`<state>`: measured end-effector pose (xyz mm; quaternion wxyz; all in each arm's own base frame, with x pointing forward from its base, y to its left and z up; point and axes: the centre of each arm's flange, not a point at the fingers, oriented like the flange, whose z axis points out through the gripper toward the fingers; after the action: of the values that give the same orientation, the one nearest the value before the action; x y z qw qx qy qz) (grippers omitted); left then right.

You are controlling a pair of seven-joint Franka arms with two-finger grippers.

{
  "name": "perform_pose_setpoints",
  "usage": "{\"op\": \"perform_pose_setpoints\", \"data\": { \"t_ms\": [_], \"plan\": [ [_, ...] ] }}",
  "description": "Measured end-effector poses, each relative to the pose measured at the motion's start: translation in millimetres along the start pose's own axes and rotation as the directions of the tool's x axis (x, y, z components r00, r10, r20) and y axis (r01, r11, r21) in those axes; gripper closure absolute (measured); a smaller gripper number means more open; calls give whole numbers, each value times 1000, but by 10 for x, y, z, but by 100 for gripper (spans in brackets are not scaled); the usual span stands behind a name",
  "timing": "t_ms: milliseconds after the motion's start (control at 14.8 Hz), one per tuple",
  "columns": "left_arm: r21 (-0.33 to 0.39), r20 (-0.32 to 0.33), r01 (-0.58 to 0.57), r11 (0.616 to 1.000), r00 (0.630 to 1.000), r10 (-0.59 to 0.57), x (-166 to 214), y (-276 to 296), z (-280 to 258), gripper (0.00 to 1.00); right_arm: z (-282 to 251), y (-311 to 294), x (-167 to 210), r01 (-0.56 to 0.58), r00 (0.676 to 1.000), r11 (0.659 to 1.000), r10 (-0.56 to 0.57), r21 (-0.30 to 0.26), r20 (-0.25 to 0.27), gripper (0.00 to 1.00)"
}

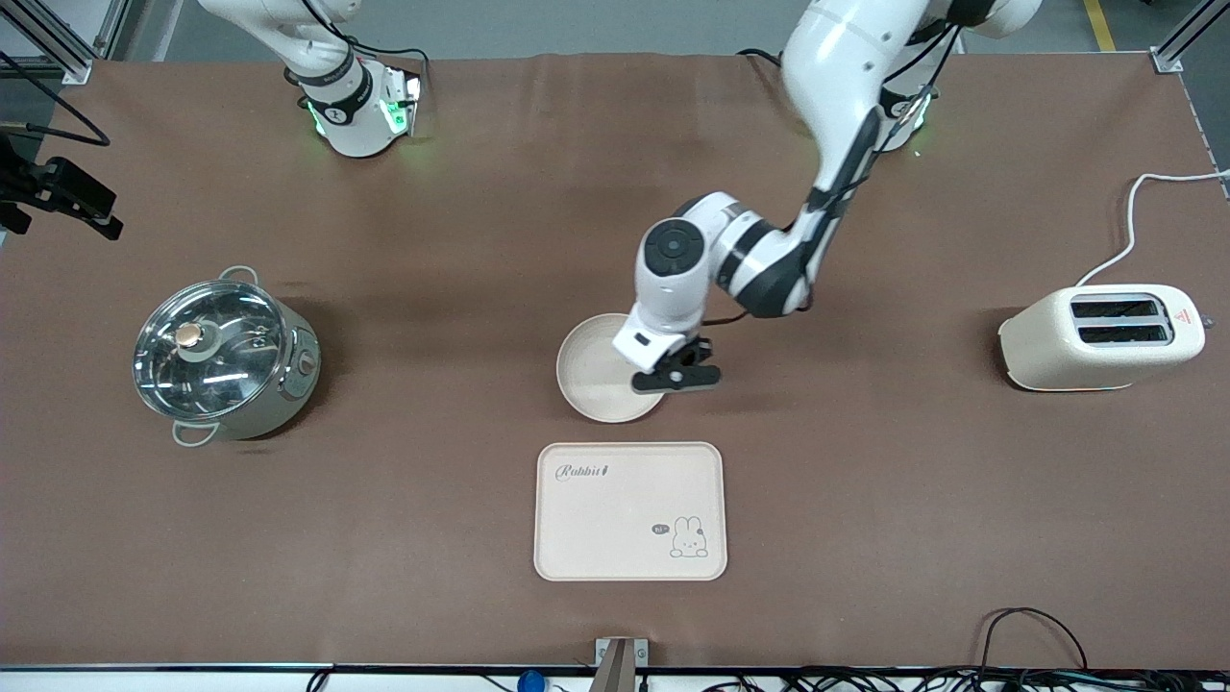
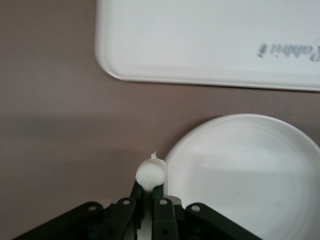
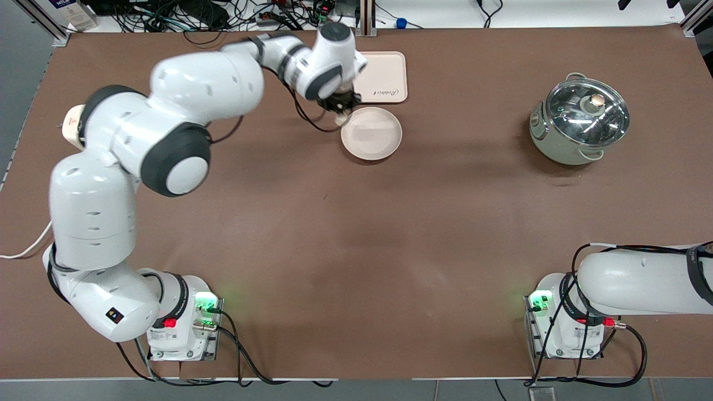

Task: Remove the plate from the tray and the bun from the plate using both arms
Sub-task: 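Lift the bun with the left gripper and carry it toward the toaster, then lower the bun beside the toaster and open the left gripper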

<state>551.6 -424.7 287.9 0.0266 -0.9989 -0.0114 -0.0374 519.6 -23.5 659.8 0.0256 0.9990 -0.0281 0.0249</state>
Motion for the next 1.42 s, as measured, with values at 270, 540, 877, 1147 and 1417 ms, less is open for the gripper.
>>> {"op": "perform_pose_setpoints", "data": {
  "t_ms": [270,540,877,1147,1417],
  "plan": [
    [25,59,-121,992,991,120,557,-1475,-290,90,-2,-19,2,5,1000,1000,-5,0,-2,0],
    [-87,143,-123,989,980,135,650,-2730,360,92,9,-16,8,5,1000,1000,-5,0,-1,0],
    [-142,172,-93,985,978,117,507,-2898,1065,59,17,-53,12,12,1000,1000,-12,0,1,0],
    [-144,149,-90,986,983,111,557,-2915,1006,21,18,-73,13,16,1000,1000,-16,1,1,0],
    [-142,130,-87,986,986,106,600,-2950,898,0,18,-73,21,16,1000,1000,-16,1,-3,0]
  ]
}}
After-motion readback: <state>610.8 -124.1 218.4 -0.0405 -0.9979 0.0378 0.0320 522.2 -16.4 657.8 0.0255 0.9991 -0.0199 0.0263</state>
